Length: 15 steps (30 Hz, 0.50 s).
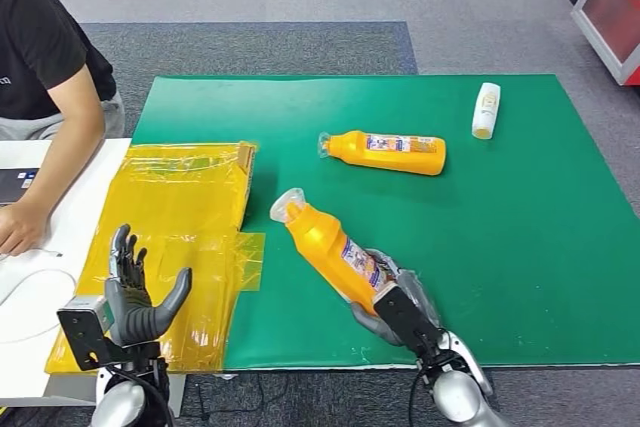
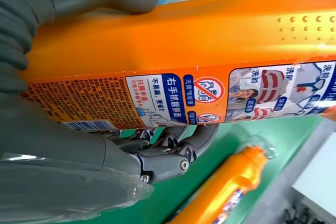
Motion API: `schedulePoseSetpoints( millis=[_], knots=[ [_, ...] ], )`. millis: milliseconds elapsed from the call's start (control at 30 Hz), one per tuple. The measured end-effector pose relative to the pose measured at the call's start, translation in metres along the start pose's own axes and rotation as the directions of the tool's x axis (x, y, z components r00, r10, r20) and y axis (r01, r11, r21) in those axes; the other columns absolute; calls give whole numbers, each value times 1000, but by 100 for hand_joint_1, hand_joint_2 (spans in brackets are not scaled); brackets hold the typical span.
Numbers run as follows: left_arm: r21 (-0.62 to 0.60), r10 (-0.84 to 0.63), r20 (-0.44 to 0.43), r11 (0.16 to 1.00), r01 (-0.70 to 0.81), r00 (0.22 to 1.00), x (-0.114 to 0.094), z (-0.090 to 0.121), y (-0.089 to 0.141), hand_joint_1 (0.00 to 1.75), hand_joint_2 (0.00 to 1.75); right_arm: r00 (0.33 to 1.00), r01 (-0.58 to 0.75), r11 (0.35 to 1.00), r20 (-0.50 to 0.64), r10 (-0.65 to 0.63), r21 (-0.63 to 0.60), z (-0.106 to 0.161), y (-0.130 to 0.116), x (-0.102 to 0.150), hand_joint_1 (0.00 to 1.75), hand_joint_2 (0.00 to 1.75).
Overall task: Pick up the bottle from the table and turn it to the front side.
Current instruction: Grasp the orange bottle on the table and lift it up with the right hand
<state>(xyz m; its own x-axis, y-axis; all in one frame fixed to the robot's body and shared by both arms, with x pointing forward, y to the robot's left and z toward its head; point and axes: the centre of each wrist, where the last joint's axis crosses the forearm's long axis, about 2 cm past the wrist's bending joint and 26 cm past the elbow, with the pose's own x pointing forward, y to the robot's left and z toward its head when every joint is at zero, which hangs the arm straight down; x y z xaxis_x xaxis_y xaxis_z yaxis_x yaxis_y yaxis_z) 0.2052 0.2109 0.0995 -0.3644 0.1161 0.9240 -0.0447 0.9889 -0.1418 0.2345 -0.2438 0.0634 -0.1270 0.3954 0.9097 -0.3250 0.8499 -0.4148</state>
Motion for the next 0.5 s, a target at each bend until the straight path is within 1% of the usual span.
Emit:
schedulePoseSetpoints(
  millis=[200,500],
  knots=[
    [-50,36,24,998,-34,999,2,-6,-6,0,175,998,39,999,44,-40,6,-4,9,8,175,175],
    [-124,60,58,991,-52,997,6,-12,-20,0,175,994,55,998,89,-56,18,-12,15,16,175,175]
  ],
)
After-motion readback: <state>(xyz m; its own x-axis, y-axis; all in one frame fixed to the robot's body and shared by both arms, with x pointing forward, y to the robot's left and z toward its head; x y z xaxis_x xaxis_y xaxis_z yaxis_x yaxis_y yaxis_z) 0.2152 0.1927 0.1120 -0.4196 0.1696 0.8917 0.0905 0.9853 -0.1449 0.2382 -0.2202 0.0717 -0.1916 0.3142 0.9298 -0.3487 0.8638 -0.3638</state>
